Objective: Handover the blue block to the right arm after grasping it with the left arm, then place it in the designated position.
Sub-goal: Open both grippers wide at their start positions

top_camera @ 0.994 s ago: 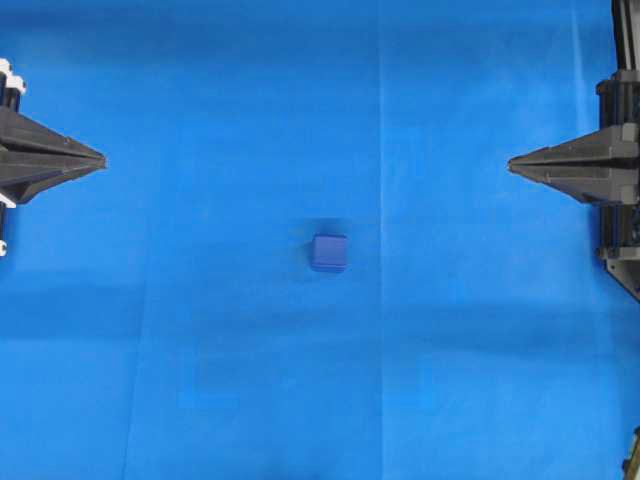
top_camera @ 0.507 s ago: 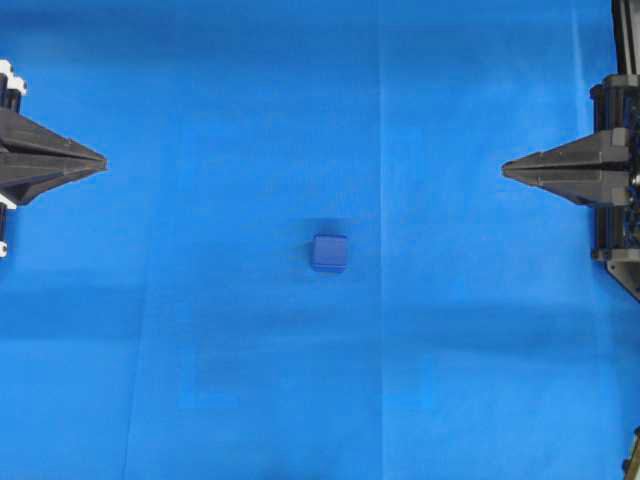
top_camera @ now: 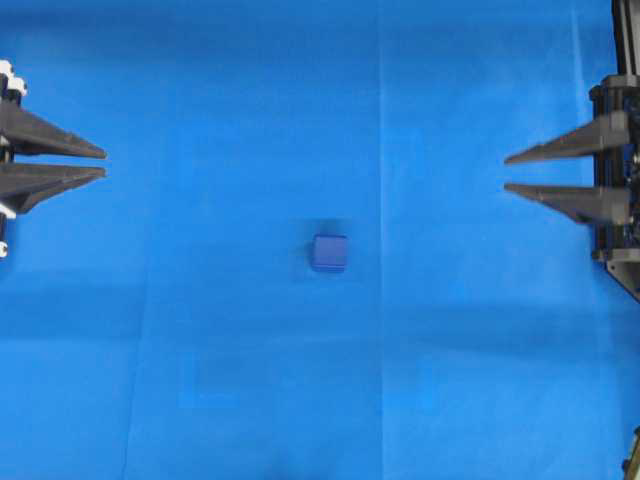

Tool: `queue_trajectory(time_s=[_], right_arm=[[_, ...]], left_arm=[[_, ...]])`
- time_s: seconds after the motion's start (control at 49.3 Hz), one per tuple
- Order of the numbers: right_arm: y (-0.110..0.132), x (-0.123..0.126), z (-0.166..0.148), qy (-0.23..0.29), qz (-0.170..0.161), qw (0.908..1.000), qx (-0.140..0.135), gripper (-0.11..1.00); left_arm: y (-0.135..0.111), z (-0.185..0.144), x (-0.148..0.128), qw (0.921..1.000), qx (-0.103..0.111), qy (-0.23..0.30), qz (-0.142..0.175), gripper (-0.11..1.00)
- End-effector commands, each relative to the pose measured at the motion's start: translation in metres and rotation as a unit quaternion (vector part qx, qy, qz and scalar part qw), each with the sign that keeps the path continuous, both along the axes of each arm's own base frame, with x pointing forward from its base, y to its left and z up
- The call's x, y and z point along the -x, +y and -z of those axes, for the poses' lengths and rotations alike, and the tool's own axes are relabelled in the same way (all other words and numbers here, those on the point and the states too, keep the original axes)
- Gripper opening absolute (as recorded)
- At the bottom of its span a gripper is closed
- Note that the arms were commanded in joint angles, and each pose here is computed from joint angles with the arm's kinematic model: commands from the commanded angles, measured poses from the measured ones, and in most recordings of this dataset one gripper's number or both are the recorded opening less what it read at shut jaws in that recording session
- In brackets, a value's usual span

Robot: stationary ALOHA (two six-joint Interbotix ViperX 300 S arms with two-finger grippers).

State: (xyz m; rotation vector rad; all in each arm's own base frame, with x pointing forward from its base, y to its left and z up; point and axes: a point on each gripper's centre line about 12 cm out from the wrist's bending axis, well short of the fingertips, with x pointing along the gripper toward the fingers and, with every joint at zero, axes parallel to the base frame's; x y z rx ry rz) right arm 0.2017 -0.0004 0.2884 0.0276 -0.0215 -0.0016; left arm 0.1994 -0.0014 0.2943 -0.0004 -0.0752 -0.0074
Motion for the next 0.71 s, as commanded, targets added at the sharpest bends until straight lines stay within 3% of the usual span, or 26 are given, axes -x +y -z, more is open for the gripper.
queue_trajectory(time_s=[0.0,0.142,0.243,0.69], right_arm=[[-0.0011,-0.0028,-0.0109,-0.015,0.003,0.9998,-0.01,0.52],[-0.0014,-0.0028,-0.0109,-0.015,0.003,0.9998,-0.016,0.91],[-0.0021,-0.0028,-0.0109,-0.015,0.005,0.9998,-0.016,0.95],[-0.0049,-0.003,-0.0106,-0.014,0.012,0.9997,-0.016,0.95]], left_arm=[[-0.0004,-0.0038,-0.002,1.0,-0.001,-0.006,0.001,0.33],[-0.0004,-0.0033,-0.0021,1.0,-0.001,-0.004,0.001,0.76],[-0.0004,-0.0029,-0.0021,1.0,0.0,-0.002,0.001,0.92],[-0.0005,-0.0013,-0.0118,1.0,0.0,-0.001,0.001,0.93]])
